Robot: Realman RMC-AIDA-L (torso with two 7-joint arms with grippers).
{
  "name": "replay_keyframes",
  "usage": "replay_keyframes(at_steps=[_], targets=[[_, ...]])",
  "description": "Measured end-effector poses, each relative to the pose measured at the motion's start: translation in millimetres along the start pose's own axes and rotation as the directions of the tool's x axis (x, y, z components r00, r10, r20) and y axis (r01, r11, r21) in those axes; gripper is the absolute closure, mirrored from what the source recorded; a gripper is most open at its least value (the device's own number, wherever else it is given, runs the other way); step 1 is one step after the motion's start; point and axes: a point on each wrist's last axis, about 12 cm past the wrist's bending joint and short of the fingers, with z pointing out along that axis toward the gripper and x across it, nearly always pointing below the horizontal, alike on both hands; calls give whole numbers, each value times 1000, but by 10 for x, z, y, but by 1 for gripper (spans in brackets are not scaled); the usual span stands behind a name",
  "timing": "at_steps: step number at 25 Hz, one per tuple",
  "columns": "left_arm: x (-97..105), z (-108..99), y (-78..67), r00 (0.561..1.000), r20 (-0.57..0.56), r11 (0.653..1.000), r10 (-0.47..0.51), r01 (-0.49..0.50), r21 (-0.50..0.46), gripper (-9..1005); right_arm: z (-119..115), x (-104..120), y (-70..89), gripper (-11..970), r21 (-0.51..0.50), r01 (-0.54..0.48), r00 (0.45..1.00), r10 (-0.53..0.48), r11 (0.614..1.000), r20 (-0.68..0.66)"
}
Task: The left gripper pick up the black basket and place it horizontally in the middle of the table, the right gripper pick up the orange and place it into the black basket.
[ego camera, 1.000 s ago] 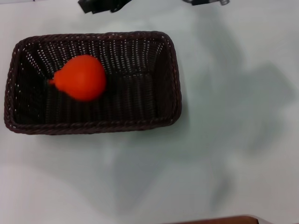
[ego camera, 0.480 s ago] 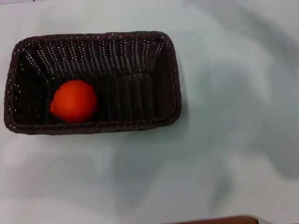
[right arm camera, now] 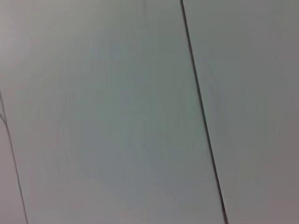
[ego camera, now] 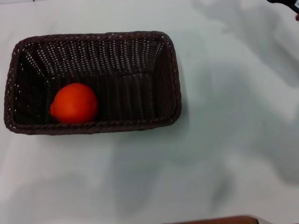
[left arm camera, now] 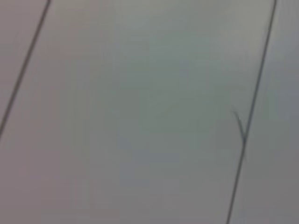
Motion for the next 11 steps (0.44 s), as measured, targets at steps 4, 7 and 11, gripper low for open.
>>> replay_keyframes(at_steps=[4,7,11], targets=[[108,-97,-12,1000,10,999,-19,20,-44,92,-247,-110,19,37,-3,14,987,-14,1000,-163],[156,-159,-19,999,9,997,-39,40,-62,92,-444,-190,48,37,-65,24,960,-41,998,-278],[211,-201,-34,998,6,995,-57,57,-78,92,-619,-295,48,37,-187,22,925,-91,982,-369]])
